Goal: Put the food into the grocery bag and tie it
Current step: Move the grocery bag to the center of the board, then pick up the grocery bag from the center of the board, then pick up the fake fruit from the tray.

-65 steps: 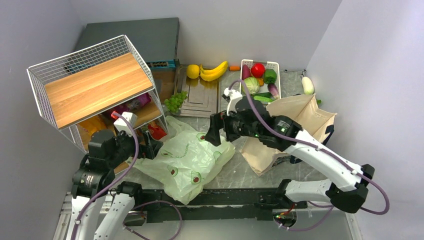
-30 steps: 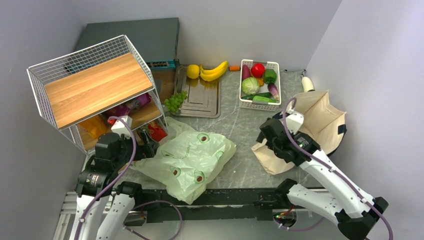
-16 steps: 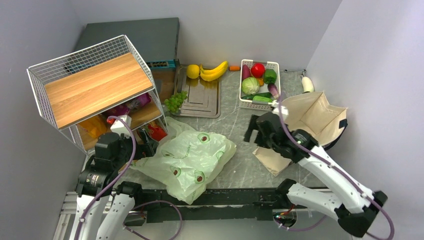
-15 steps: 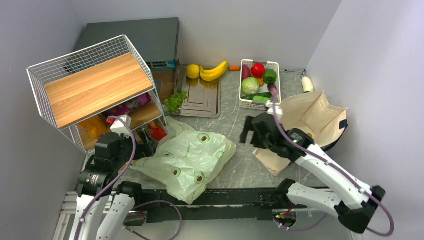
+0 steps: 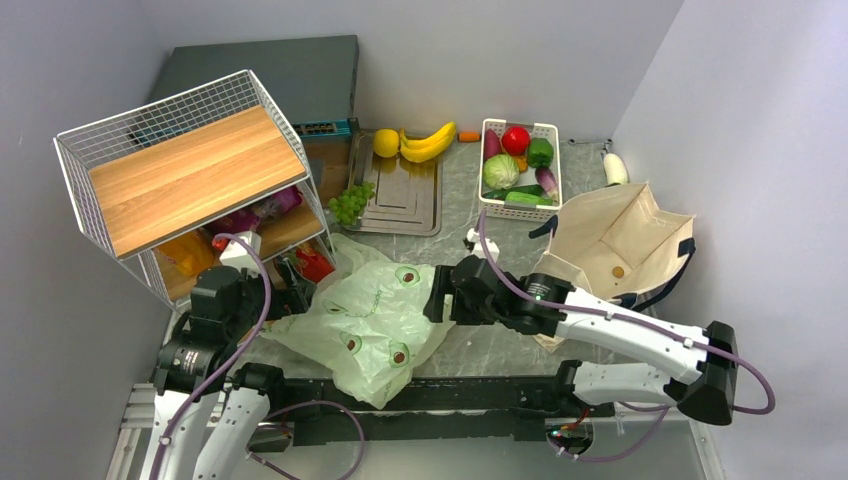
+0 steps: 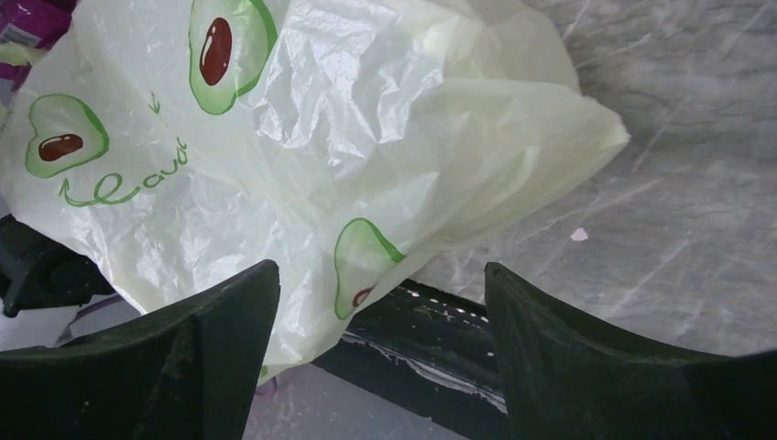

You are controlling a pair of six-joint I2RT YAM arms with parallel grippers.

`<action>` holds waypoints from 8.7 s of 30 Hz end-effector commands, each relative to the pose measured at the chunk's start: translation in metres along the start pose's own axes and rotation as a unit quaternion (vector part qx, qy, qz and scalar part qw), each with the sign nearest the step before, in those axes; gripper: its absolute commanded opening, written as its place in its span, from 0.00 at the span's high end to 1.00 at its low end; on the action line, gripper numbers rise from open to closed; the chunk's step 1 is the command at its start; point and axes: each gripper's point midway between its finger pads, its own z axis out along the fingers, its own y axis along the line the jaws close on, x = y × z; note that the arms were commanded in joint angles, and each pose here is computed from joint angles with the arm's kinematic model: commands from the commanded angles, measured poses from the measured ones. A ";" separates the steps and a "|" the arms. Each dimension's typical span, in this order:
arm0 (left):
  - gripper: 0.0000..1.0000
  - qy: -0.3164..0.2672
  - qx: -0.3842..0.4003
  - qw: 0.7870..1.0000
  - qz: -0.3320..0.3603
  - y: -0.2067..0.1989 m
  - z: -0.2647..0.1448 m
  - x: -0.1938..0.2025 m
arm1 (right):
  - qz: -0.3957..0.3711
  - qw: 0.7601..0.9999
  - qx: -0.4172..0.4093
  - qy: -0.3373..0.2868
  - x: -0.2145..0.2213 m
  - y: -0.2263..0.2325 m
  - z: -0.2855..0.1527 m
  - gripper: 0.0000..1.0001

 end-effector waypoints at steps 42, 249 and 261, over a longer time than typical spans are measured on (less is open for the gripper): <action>0.01 -0.029 0.005 1.000 -0.004 -0.003 -0.002 -0.010 | -0.226 0.961 0.103 -0.120 -0.146 0.062 0.004 0.00; 1.00 0.197 -0.198 0.841 0.463 -0.014 0.355 -0.046 | -0.126 0.950 0.047 -0.281 -0.116 -0.070 -0.091 1.00; 1.00 0.196 -0.125 0.881 0.413 -0.072 0.336 -0.060 | -0.131 0.950 0.044 -0.281 -0.122 -0.062 -0.092 1.00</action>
